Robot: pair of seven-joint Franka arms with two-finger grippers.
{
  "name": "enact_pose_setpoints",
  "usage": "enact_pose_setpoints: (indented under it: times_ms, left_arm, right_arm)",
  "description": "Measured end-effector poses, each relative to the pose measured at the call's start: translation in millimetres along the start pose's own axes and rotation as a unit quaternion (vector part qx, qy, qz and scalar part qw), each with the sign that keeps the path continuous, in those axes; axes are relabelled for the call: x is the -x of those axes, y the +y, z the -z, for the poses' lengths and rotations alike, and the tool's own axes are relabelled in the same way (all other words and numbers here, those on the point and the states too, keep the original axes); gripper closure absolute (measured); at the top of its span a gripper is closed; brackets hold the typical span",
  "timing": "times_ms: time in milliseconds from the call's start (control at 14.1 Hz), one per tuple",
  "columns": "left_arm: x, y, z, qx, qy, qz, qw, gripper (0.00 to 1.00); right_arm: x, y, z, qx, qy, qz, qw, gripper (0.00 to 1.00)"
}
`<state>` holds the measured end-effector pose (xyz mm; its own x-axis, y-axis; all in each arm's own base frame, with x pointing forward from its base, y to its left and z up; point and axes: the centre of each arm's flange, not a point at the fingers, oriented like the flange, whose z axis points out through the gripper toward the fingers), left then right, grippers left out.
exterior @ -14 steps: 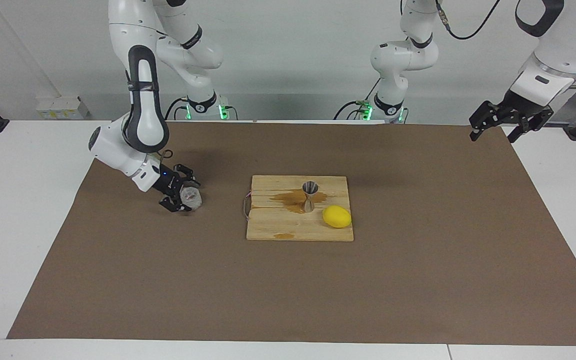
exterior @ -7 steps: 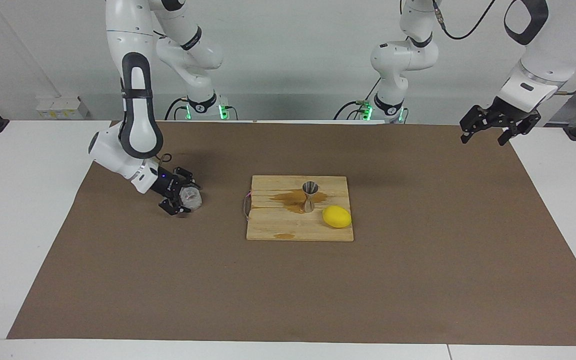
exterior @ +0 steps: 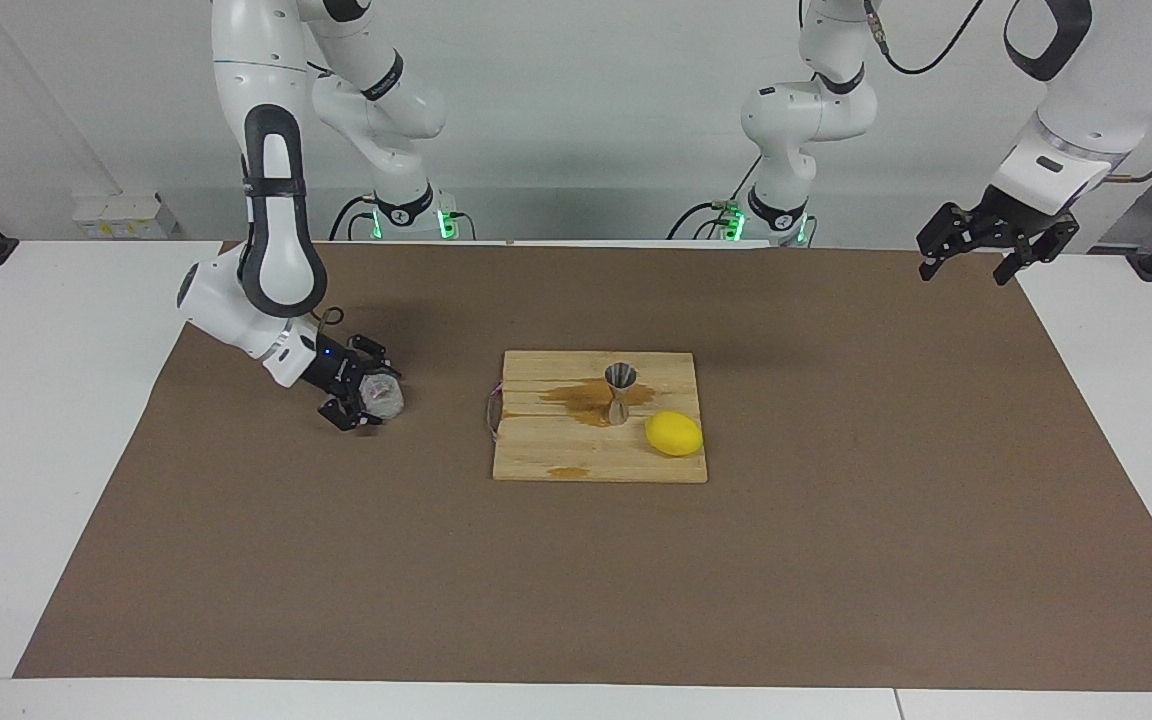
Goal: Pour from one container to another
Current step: 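Close the right gripper around the small white cup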
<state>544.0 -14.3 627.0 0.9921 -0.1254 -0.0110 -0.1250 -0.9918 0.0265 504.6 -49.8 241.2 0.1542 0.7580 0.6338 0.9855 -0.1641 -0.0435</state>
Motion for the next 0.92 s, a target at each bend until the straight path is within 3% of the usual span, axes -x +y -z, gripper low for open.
enact_pose_setpoints:
  times_ms: [213, 640, 924]
  left_arm:
    - [-1, 11, 0, -0.001, 0.0, -0.011, 1.0, 0.0]
    - [-4, 26, -9, -0.007, -0.01, -0.024, 1.0, 0.0]
    - [-3, 25, -13, -0.007, -0.014, -0.021, 1.0, 0.0]
  right_arm:
    - [-3, 0, 2, 0.0, 0.002, 0.003, 1.0, 0.4]
    - [-6, 1, 1, 0.0, 0.001, 0.006, 1.0, 0.41]
    - [-29, 4, -7, -0.003, -0.002, 0.008, 1.0, 0.42]
